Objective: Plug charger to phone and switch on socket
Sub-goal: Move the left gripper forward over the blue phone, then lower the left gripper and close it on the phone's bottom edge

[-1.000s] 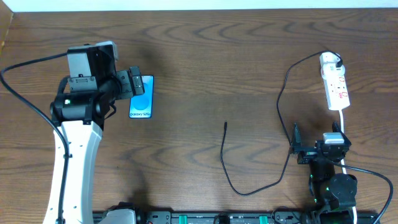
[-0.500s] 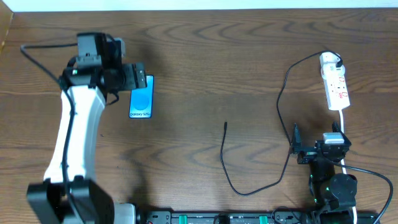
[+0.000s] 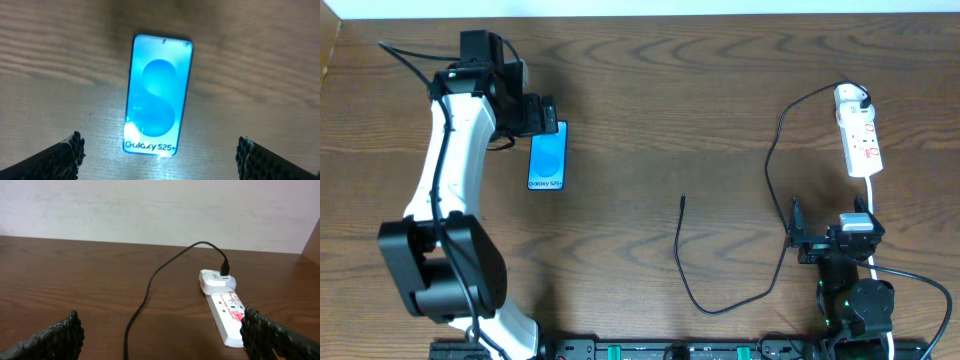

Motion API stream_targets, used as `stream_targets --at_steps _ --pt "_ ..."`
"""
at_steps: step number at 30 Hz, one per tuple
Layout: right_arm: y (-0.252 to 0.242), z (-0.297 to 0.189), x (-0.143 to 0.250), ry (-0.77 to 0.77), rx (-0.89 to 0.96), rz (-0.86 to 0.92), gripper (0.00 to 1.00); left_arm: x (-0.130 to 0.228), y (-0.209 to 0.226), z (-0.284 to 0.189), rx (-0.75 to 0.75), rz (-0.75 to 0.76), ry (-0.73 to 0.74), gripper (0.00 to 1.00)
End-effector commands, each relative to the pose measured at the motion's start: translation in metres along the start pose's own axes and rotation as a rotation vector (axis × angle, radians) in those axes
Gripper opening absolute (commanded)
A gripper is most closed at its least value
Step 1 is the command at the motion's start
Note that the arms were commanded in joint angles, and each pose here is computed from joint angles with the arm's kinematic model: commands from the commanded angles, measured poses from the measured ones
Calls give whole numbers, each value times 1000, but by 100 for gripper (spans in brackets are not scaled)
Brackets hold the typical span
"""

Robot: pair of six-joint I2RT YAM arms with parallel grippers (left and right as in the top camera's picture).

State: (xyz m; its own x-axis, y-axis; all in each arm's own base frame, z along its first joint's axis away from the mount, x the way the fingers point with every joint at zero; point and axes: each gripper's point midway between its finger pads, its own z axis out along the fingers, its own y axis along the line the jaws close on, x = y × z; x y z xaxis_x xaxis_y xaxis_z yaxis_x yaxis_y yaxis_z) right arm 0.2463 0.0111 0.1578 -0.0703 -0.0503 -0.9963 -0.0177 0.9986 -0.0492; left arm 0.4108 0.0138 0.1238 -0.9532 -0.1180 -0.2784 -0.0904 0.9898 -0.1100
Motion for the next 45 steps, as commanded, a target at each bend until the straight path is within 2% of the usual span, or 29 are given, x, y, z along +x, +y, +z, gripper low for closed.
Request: stream_targets --at_steps 1,10,19,26,27,28,29,30,31,32,39,42,45 --pt "2 0 0 1 -10 -16 99 7 11 17 -45 3 65 98" --pt "2 0 0 1 -10 -16 99 22 18 67 -78 6 183 98" --pt "2 0 0 1 -10 -15 99 2 20 79 -82 8 109 98" --pt "2 0 0 1 -10 -15 99 3 20 79 -82 8 112 98" --pt "2 0 0 1 -10 -15 99 3 20 79 -82 8 113 92" --pt "2 0 0 1 -10 -15 99 3 20 79 -82 8 112 77" --pt "2 0 0 1 -10 -15 99 3 20 79 -82 8 112 70" --pt "2 0 0 1 -10 -15 99 3 20 79 -83 8 112 70" --pt "2 0 0 1 -11 -16 99 3 20 79 -83 8 112 87" --pt "2 0 0 1 -10 -16 99 3 20 79 -83 8 112 98" --pt "2 0 0 1 -10 -16 99 6 15 79 -64 -15 123 98" --pt "2 0 0 1 -10 -16 99 9 9 79 -59 109 139 98" --pt "2 0 0 1 -10 -16 99 13 8 79 -98 151 157 98"
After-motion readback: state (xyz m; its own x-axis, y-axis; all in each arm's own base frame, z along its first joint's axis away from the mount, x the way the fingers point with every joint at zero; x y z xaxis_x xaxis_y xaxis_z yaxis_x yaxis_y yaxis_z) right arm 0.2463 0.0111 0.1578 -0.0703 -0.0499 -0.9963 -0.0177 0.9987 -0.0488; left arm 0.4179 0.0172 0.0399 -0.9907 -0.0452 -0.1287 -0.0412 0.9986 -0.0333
